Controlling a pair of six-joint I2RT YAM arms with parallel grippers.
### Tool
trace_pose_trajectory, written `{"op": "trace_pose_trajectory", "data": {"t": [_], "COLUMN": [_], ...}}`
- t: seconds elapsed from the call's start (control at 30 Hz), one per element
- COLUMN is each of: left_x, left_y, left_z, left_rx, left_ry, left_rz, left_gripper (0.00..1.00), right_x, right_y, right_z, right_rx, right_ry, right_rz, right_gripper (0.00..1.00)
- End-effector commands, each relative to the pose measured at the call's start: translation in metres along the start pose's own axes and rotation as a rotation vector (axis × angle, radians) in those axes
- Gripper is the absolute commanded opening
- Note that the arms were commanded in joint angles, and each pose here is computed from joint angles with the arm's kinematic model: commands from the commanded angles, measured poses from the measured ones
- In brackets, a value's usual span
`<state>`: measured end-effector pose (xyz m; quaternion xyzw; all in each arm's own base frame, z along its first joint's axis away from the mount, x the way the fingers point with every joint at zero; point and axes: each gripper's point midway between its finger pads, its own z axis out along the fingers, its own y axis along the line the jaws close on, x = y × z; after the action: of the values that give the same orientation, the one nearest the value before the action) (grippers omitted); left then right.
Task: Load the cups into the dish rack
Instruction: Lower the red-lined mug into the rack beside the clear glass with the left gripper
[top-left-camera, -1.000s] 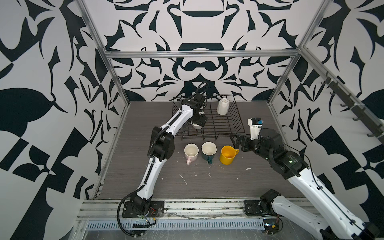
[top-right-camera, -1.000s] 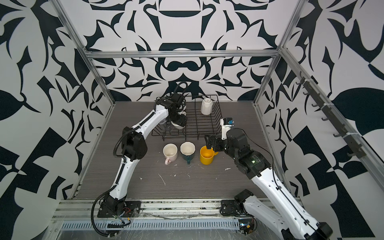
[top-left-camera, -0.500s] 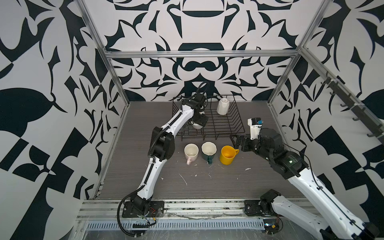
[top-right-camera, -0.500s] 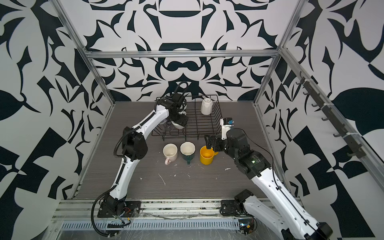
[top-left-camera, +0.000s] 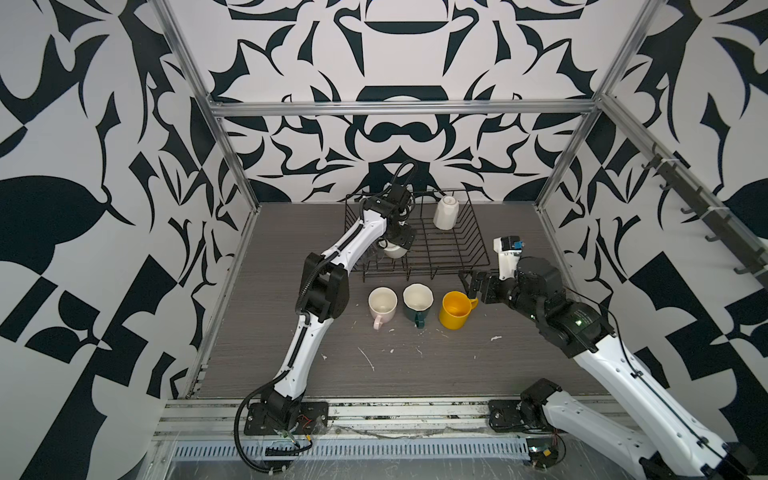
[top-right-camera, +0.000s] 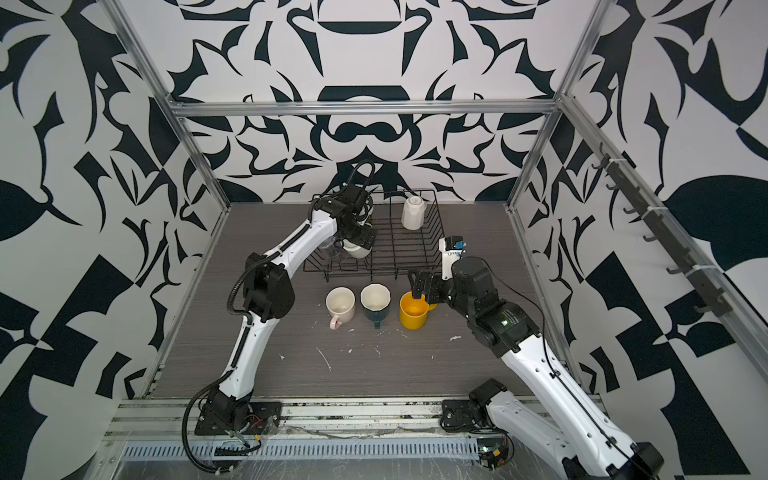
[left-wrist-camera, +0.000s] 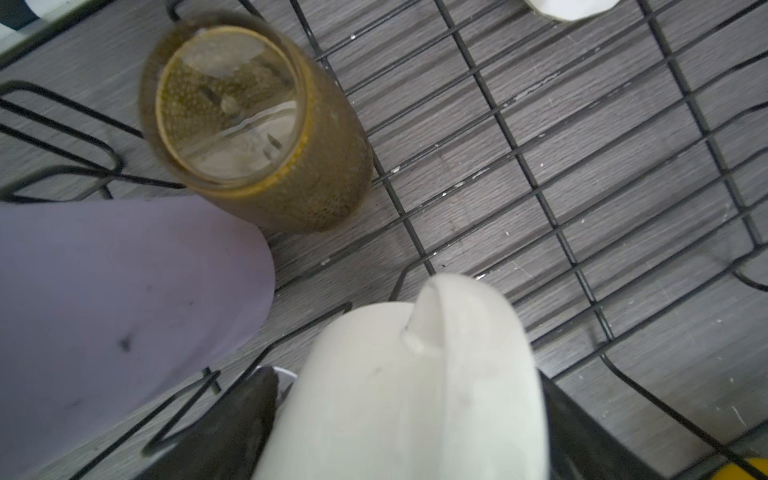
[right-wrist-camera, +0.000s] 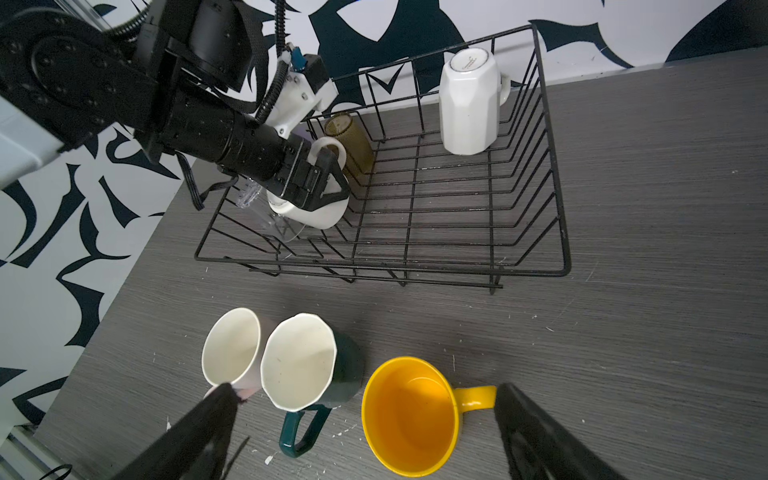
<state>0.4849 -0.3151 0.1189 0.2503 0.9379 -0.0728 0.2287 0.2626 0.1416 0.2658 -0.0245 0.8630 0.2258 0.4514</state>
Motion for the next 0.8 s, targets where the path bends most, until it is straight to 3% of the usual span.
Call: {"op": "trace_pose_trajectory", "data": {"t": [0.0, 0.27, 0.77], "left_x": [-0.007, -0.010, -0.005], "left_y": [-0.008, -0.021, -0.058], "left_z": [-0.018, -0.026, -0.040], "left_rx": [0.033, 0.090, 0.108], "left_ry": [-0.037, -0.058, -0.112], "left_rz": [-0.002, 0.015, 0.305], "left_gripper": [0.79, 0.76, 0.79], "right_x": [-0.012, -0.012, -0.012], "right_y": [0.006, 0.005, 0.004], "right_z": [-0.002, -0.002, -0.006], "right_rx": [-0.023, -0.021, -0.021], "right_ry": [-0.044, -0.044, -0.050], "right_rz": [-0.005, -0.004, -0.003], "right_gripper": [0.98, 0.98, 0.98]}}
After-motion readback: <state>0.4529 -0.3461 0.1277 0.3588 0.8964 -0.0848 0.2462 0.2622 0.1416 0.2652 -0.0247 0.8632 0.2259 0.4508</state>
